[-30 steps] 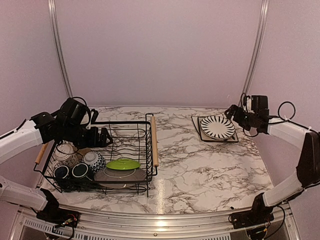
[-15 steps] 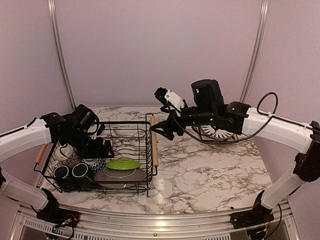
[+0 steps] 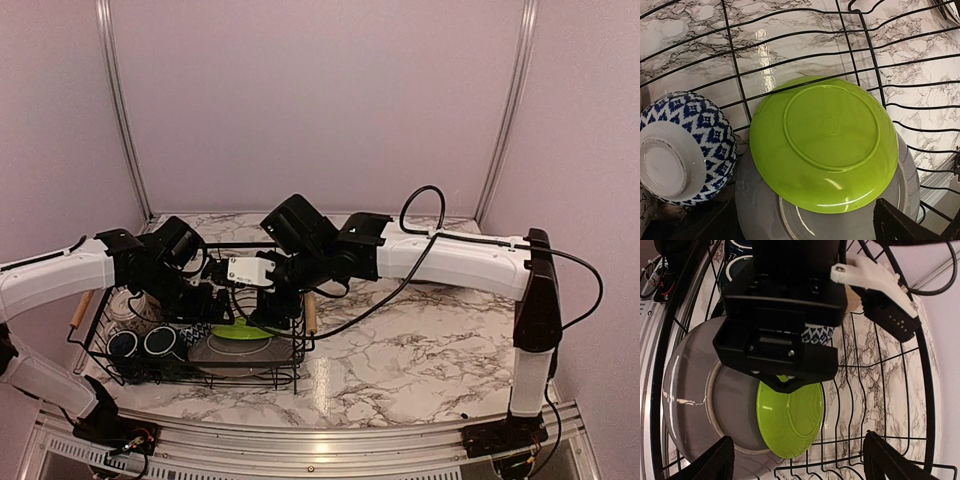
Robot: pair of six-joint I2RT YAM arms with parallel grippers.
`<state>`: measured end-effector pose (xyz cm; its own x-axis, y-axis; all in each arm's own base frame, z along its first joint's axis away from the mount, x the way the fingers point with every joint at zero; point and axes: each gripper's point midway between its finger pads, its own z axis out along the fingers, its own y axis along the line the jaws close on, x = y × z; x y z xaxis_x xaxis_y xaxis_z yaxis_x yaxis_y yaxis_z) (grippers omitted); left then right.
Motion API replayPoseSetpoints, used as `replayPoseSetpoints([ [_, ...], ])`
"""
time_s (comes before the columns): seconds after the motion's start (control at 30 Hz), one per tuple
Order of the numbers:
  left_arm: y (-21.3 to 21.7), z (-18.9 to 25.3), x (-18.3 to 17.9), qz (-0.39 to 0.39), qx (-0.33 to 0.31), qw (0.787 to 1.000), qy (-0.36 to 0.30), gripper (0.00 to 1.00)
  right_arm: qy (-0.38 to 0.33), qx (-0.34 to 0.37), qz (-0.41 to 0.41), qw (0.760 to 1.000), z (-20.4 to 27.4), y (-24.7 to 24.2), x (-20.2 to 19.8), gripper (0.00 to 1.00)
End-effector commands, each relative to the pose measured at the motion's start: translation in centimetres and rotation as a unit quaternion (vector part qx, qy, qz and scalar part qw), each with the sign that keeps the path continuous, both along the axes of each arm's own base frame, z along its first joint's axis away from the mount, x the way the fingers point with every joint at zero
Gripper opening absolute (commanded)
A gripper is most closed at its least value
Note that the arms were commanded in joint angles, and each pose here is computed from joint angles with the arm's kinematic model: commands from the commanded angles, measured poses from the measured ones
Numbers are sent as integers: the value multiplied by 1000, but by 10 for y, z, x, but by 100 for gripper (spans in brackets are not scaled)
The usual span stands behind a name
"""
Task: Unload the mixed dishes from the dish rack
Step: Grab the plate from the dish rack.
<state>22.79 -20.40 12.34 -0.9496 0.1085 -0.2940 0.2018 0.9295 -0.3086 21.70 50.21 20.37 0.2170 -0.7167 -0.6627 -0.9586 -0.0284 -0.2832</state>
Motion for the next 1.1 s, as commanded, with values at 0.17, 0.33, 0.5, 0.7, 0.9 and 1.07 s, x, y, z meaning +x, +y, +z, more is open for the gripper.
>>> replayPoseSetpoints([
  [0.17, 2, -5, -2, 1, 4, 1000, -2, 95, 19, -38, 69, 997, -3, 23, -39, 85],
  [0.33, 14, 39, 20, 45, -13, 992, -114, 89, 27, -8, 35, 999, 5, 34, -31, 86],
  [0.5, 22, 75, 18, 58, -55, 980, -181, 80, 48, 0, 54, 997, 6, 37, -39, 87],
  [0.7, 20, 74, -18, 35, -122, 979, -161, 72, 95, 25, 38, 994, 9, 49, -39, 84],
  [0.9, 17, 51, -47, 52, -115, 991, -33, 70, 80, 7, 34, 996, -4, 44, -34, 83],
  [1.07, 28, 41, -68, 76, -70, 993, 48, 73, 64, -4, 17, 998, -9, 48, -24, 84],
])
